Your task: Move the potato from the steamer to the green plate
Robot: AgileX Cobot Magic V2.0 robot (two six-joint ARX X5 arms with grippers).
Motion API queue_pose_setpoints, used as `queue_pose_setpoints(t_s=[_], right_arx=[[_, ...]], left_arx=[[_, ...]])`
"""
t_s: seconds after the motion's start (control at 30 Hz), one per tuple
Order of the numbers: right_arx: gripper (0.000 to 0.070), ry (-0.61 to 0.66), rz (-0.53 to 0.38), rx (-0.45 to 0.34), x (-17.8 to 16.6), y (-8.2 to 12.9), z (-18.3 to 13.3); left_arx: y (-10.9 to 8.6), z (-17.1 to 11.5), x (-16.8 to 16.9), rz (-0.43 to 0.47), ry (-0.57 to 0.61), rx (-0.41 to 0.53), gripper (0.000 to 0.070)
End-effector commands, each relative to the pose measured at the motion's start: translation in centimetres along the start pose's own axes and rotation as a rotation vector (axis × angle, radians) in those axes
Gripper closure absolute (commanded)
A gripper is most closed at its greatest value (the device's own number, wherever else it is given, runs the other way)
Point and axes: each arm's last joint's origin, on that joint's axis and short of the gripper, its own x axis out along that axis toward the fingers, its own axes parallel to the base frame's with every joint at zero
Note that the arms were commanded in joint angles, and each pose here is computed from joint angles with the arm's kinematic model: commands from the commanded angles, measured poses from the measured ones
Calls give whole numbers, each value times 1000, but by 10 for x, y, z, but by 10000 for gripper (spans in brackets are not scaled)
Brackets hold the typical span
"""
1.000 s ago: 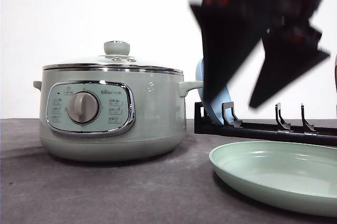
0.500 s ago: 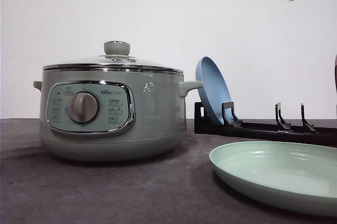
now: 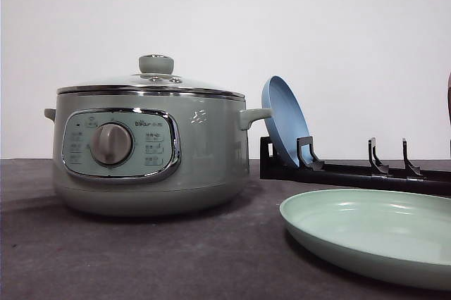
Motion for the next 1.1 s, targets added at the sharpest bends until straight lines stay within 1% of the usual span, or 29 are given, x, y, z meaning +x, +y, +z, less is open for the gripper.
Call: queue_pose_setpoints(t_s=[0.0,0.07,0.23,0.43,0.53,0.63,0.8,1.0,1.07], right_arx=[[34,-7,18,-24,-5,2,1],[34,-1,43,-20,-8,3,-1],[35,-14,50,-18,-15,5,-4],[35,-28,53,-13,-20,7,-6],[35,-28,60,-8,-20,7,-6],[35,-26,75,-9,-20,8,-6],[35,-26,74,-9,-20,8,-6],[35,-26,75,-9,-20,8,-6],[35,-26,75,-9,-20,8,-6]], left_arx=[[-2,7,-2,-11,-21,24,0],[-1,9,1,-8,-12,21,0],[5,26,11,33,54,8,0],[17,60,35,163,196,-24,0],[23,77,54,200,271,-37,0],[27,93,76,205,327,-40,0],[33,111,114,194,376,-34,0],[40,118,156,257,418,-8,0],[42,116,168,260,432,-2,0]])
